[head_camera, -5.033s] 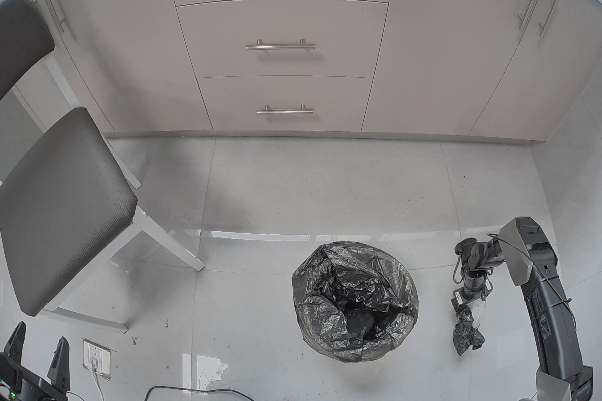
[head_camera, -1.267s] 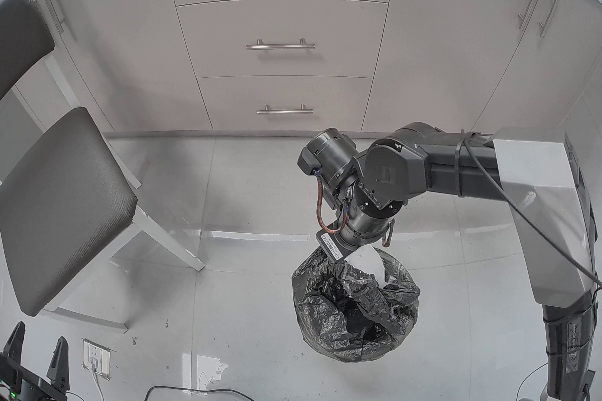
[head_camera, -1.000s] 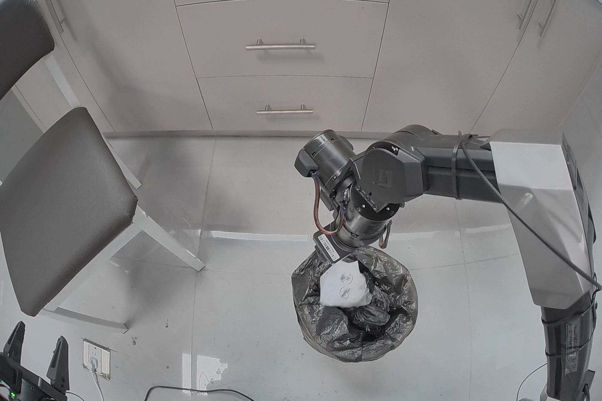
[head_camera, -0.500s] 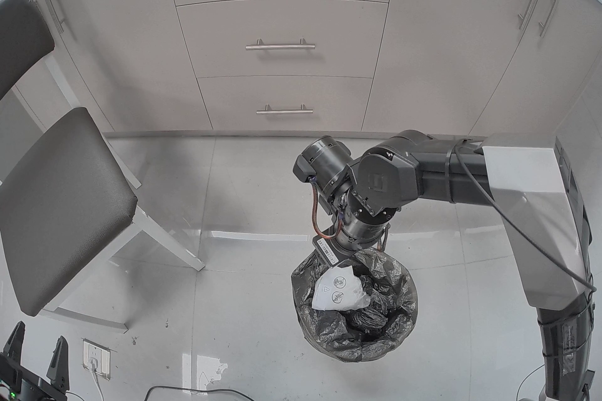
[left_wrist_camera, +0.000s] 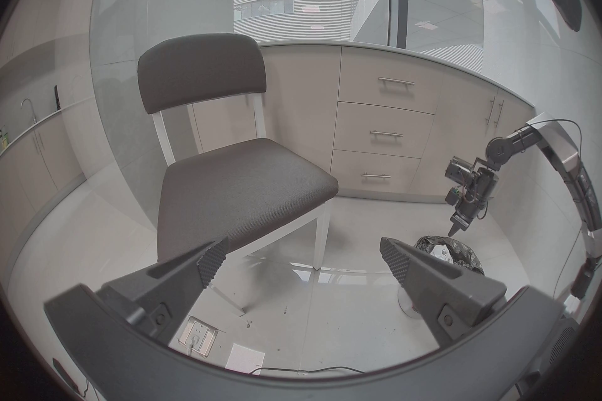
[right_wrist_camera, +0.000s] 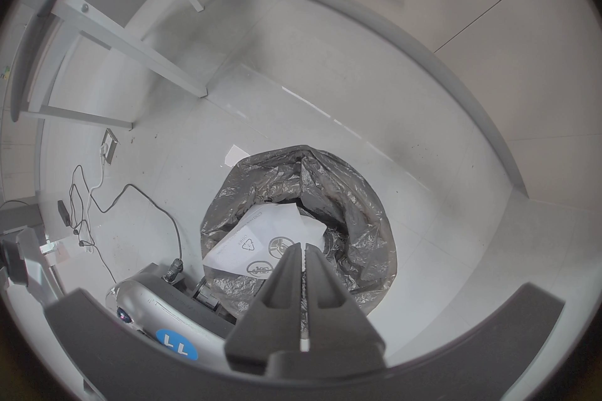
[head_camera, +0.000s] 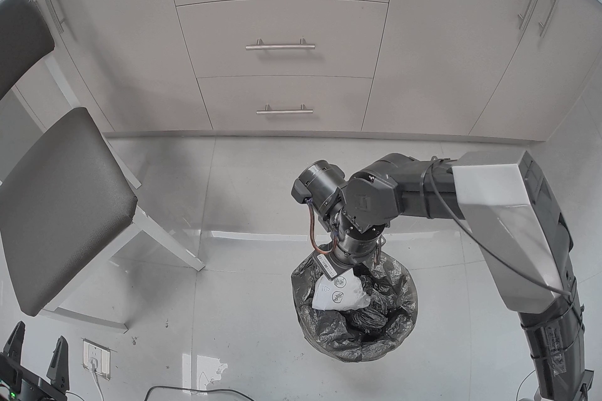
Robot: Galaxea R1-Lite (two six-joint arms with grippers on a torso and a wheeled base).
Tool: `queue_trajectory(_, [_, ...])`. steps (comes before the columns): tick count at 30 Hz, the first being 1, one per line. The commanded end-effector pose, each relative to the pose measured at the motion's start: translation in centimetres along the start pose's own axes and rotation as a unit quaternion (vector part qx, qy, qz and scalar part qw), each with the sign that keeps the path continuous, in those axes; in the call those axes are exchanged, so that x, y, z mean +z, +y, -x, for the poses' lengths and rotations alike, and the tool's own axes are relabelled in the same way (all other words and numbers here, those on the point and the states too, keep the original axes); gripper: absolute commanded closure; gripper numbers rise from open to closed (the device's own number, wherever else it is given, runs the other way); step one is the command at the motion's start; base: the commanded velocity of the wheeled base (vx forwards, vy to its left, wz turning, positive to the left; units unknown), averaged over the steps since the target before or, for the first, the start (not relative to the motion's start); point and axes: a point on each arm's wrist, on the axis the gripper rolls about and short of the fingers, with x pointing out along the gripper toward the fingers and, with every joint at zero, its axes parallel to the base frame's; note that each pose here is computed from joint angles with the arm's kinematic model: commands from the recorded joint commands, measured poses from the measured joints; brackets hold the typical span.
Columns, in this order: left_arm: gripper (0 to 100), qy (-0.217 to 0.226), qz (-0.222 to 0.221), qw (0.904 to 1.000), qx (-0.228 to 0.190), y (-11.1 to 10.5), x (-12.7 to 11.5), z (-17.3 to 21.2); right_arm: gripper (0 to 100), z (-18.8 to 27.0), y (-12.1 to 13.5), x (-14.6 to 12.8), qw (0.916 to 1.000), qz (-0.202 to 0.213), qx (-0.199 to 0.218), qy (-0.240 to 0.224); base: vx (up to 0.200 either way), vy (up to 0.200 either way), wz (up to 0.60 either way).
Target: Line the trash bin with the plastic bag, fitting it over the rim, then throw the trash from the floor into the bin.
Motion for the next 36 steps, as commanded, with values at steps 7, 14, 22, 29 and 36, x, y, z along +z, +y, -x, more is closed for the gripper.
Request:
queue_trajectory(7, [0,0.001,-0.001,1.0000,0.000,0.0,0.0,0.0,100,-5.1,1.6,-1.6,0.9983,0.012,-0.003,0.057,0.000,0.000,0.00])
queue_trajectory(14, [0,0.001,-0.001,1.0000,0.000,0.0,0.0,0.0,100,-7.2,2.3,-2.4,0.9968,0.019,-0.006,0.077,0.000,0.000,0.00])
queue_trajectory(22, [0,0.001,-0.001,1.0000,0.000,0.0,0.0,0.0,100,-10.4,2.4,-2.7,0.9980,0.006,-0.007,0.063,0.000,0.000,0.00])
queue_trajectory(29, [0,0.001,-0.001,1.0000,0.000,0.0,0.0,0.0,100,-13.4,2.0,-3.3,0.9980,-0.006,-0.012,0.062,0.000,0.000,0.00])
queue_trajectory(36, [0,0.001,-0.001,1.0000,-0.001,0.0,0.0,0.0,100,-15.9,1.5,-4.1,0.9975,-0.015,-0.018,0.067,0.000,0.000,0.00])
